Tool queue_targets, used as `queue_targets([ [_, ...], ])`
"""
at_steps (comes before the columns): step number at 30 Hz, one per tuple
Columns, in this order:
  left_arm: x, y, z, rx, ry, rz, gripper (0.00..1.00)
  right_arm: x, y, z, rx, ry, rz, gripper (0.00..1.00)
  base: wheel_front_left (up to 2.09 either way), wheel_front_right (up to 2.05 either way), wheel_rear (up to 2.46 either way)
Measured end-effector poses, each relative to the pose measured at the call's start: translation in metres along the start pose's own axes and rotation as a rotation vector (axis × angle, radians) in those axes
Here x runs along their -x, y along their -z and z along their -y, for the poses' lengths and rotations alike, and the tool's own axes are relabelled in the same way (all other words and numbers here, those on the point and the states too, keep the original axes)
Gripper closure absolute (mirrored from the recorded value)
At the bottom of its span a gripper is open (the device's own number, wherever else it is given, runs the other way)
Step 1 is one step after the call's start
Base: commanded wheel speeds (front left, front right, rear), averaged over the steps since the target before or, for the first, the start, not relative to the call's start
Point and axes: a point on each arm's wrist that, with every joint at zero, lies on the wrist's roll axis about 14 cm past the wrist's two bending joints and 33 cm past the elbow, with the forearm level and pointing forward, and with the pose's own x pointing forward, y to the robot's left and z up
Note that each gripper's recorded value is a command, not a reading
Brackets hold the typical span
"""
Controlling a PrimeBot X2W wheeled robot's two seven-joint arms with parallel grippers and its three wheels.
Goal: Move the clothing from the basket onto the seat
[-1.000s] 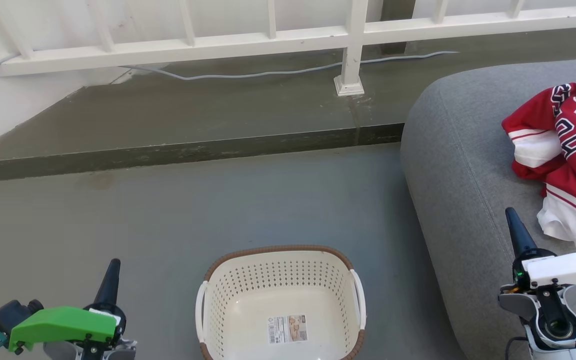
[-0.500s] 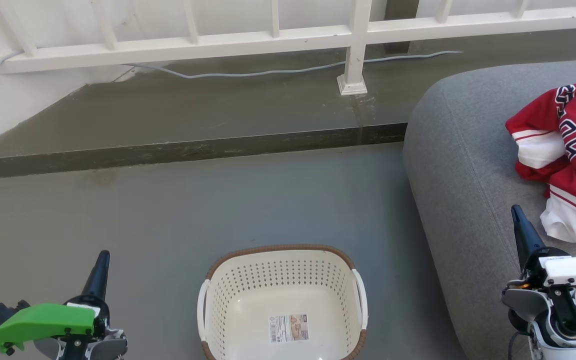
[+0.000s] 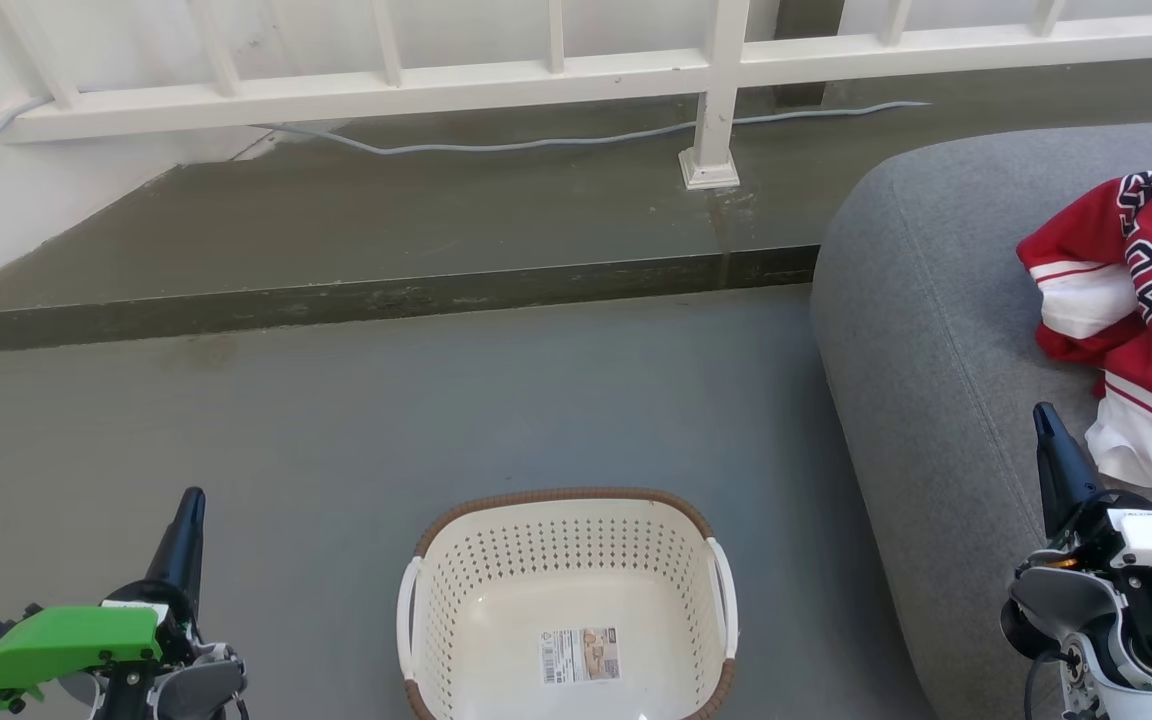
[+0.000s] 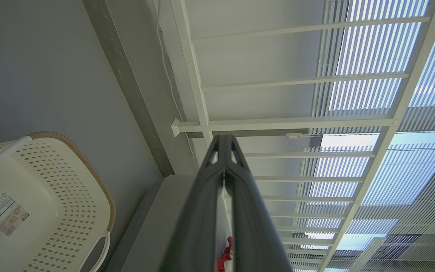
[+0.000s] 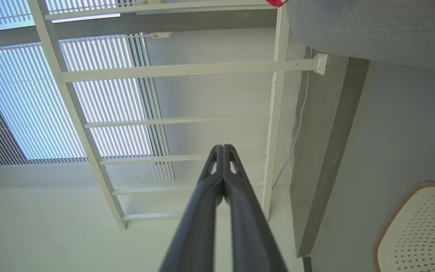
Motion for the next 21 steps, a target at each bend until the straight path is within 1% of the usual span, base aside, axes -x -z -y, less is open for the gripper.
queue_targets([
  [21, 0.0003, -0.0010, -0.0033, 0.002, -0.009, 0.003, 1.00, -0.0002, 0.0004, -0.0015, 0.000, -0.005, -0.001, 1.00, 0.00, 0.00, 0.00],
])
